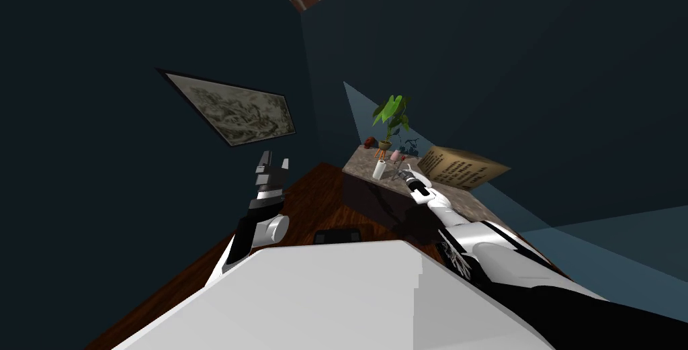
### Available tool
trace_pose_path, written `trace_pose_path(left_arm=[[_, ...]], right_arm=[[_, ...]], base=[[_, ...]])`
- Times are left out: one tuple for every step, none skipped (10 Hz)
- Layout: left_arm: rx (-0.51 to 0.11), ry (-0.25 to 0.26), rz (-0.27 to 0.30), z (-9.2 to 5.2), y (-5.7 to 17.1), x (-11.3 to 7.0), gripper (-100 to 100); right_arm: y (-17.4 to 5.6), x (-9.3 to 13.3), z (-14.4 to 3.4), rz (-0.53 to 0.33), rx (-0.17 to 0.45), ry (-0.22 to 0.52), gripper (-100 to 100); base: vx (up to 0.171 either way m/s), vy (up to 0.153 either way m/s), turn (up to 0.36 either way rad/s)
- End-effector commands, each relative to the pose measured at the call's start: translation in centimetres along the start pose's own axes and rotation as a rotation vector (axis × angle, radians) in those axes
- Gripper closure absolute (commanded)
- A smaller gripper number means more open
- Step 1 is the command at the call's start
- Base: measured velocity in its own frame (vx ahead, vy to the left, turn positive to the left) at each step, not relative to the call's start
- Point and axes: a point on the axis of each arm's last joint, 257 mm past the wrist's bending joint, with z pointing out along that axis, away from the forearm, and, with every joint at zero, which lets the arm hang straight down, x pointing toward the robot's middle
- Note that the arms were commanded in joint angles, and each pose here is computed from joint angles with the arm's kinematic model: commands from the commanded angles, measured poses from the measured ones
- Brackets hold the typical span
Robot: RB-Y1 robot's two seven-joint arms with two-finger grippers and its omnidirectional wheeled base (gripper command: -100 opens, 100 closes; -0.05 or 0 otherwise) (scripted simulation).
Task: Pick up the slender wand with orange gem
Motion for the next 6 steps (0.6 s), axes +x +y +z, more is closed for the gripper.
trace_pose_path(left_arm=[[0.000, 0.000, 0.000, 0.0, 0.0, 0.0, 0], [0.000, 0.000, 0.000, 0.0, 0.0, 0.0, 0], [0.000, 0.000, 0.000, 0.0, 0.0, 0.0, 0], [0.000, 0.000, 0.000, 0.0, 0.0, 0.0, 0], [0.000, 0.000, 0.000, 0.0, 0.0, 0.0, 0], [0.000, 0.000, 0.000, 0.0, 0.0, 0.0, 0]], right_arm=[[-1.3, 0.7, -0.3, 0.001, 0.029, 0.014, -100], [-1.5, 0.8, -0.3, 0.001, 0.033, 0.016, -100], [-1.7, -2.0, 0.4, -0.045, 0.018, -0.025, -100], [-1.8, -2.7, 0.8, -0.023, 0.026, -0.041, -100], [-3.9, -2.7, 0.7, -0.021, 0.080, -0.030, -100], [-4.4, -2.4, 0.5, -0.022, 0.091, -0.022, -100]], base=[[-0.008, 0.004, 0.000], [0.005, -0.004, -0.012], [-0.058, 0.040, 0.063], [-0.090, 0.058, 0.032], [-0.047, 0.026, -0.003], [-0.007, -0.002, -0.005]])
